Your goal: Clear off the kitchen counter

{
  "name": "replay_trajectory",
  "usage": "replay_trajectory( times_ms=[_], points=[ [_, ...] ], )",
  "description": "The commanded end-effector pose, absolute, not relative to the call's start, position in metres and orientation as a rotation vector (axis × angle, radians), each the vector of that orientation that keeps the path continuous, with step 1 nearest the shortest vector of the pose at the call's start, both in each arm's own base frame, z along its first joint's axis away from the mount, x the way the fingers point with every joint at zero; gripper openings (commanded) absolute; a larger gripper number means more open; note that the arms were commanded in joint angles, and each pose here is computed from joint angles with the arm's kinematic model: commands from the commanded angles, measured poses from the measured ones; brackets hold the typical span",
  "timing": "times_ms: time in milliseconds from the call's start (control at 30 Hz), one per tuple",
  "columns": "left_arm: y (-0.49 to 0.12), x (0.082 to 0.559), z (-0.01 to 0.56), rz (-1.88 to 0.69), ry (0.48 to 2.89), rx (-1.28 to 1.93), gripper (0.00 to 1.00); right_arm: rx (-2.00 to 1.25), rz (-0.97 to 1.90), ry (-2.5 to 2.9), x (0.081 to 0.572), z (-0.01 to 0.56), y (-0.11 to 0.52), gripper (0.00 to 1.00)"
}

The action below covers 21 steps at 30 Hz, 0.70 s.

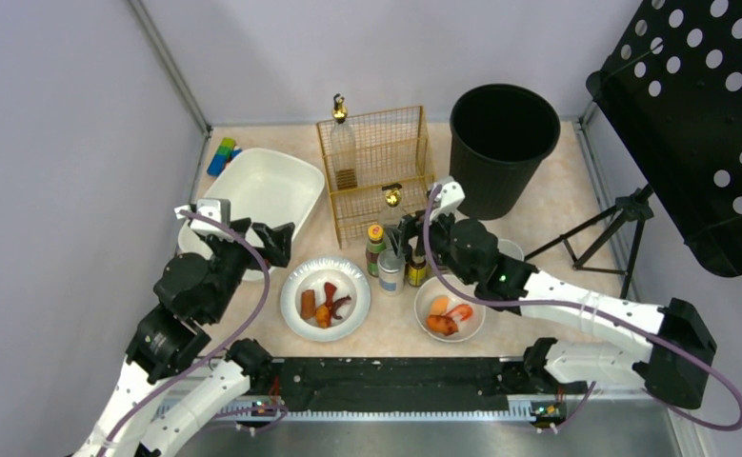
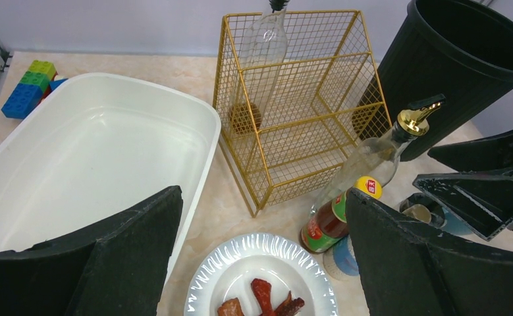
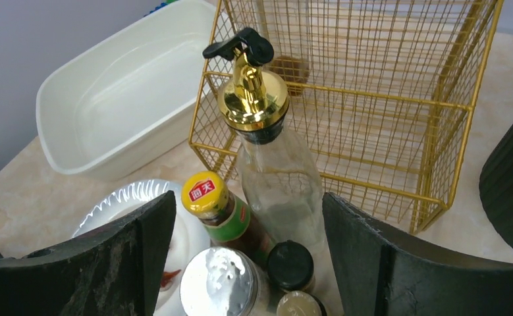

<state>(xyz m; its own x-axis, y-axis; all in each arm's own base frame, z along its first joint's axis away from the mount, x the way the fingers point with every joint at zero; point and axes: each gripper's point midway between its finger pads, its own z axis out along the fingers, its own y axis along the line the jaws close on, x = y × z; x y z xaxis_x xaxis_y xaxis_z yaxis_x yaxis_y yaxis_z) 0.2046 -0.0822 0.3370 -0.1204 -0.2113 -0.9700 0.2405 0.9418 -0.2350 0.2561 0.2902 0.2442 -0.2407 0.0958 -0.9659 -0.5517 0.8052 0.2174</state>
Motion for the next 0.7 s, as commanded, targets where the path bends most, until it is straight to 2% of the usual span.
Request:
replay_trajectory(
  times_ms=[0,367,667],
  points=[
    [-0.084,0.209,0.341,-0.382,1.628,0.031,0.98,-0.324,0.651,1.555,0.267,0.278,0.303,0.8],
    [-0.083,0.209,0.342,-0.376,1.626,0.026,0.98,-0.303,0.534,1.465,0.295,0.277,0.312,0.77],
    [-0.084,0.209,0.34,-0.378,1.631,0.033,0.98,-0.307,0.498,1.427,0.307,0.279,0.323,0.65]
  ],
)
